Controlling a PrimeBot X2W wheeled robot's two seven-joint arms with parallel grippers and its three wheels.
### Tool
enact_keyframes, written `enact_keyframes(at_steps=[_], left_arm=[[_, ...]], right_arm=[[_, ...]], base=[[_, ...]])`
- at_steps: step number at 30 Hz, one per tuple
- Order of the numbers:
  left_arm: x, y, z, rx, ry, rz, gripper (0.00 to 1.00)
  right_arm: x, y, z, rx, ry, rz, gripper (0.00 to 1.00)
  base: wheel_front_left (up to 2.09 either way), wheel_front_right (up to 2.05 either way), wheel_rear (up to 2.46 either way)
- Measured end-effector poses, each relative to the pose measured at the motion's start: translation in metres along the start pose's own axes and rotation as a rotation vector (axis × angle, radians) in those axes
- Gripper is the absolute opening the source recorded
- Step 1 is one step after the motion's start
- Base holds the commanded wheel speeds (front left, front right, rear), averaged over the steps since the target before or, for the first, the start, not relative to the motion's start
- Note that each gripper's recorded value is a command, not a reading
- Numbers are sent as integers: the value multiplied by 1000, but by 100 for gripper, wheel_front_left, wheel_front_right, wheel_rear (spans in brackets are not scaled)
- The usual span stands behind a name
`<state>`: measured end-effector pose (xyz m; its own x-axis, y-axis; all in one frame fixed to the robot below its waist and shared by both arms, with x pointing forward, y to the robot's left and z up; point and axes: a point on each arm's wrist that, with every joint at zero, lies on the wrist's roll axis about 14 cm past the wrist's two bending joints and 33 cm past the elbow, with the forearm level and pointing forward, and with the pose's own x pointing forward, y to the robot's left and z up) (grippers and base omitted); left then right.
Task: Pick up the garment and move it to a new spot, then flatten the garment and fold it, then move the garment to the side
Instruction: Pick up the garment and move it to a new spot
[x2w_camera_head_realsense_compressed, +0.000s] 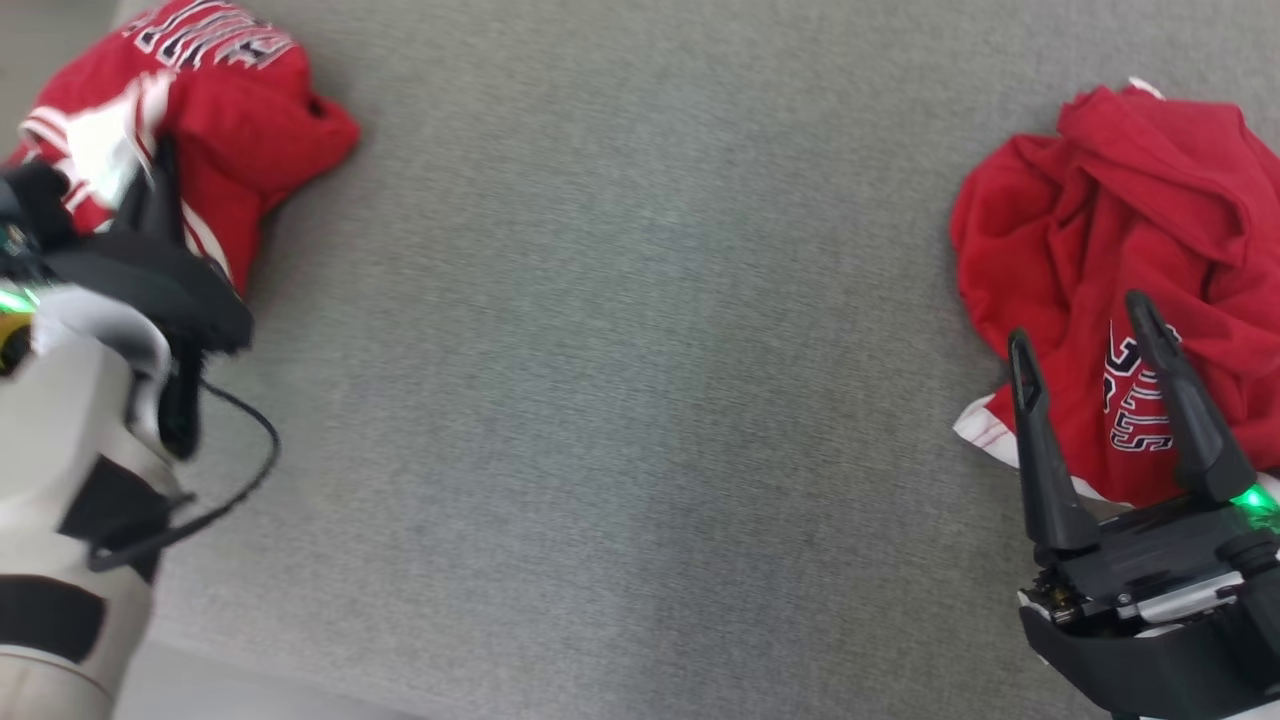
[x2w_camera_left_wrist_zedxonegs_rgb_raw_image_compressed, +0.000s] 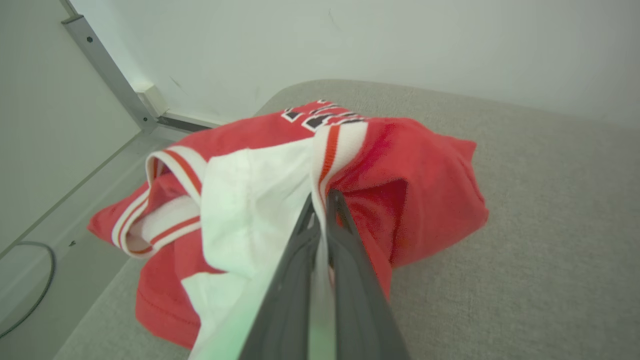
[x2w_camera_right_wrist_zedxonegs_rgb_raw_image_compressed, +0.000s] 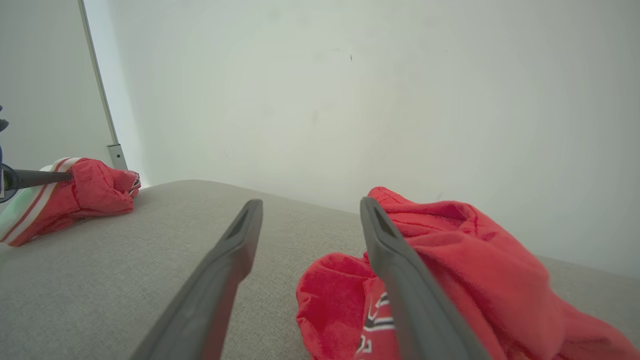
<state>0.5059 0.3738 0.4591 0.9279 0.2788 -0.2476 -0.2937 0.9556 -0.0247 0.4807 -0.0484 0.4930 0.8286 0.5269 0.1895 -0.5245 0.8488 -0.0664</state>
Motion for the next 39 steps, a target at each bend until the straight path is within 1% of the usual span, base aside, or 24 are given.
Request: enact_keyframes(at_steps=[4, 8, 9, 10, 14, 20, 23, 29, 33, 35, 37, 39], left_arm=[[1, -4, -47, -35, 117, 20, 0], [1, -9, -74, -41, 186, 24, 0], [2, -10, -76, -43, 190, 25, 15], [3, -10, -76, -44, 191, 26, 100], [5, -10, -61, -53, 156, 21, 100], [6, 3, -12, -62, 35, 29, 100], [2, 8, 3, -32, 0, 28, 100], [-9, 13, 40, -25, -102, 17, 100], [-19, 14, 44, -8, -116, 8, 100], [-23, 15, 31, -1, -66, 6, 100], [-27, 17, 13, 13, 25, 9, 100], [-28, 17, 6, 32, 51, 7, 100]], right_arm=[[-3, -7, -5, -14, 14, -16, 100], [-6, -13, -10, -18, 29, -29, 100], [-6, -13, -10, -19, 31, -30, 100], [-6, -13, -10, -20, 32, -30, 100], [-6, -9, -6, -14, 23, -24, 100], [-5, 1, 5, 10, -5, -16, 100], [-5, 3, 12, 15, -20, -21, 100], [-5, 10, 24, 37, -46, -25, 100], [-8, 12, 34, 43, -59, -41, 100], [-11, 11, 39, 44, -66, -51, 100], [-14, 8, 42, 41, -66, -68, 100], [-17, 4, 48, 44, -79, -88, 100]], base=[[0, 0, 0], [0, 0, 0], [0, 0, 0], [0, 0, 0], [0, 0, 0], [0, 0, 0], [0, 0, 0], [0, 0, 0], [0, 0, 0], [0, 0, 0], [0, 0, 0], [0, 0, 0]])
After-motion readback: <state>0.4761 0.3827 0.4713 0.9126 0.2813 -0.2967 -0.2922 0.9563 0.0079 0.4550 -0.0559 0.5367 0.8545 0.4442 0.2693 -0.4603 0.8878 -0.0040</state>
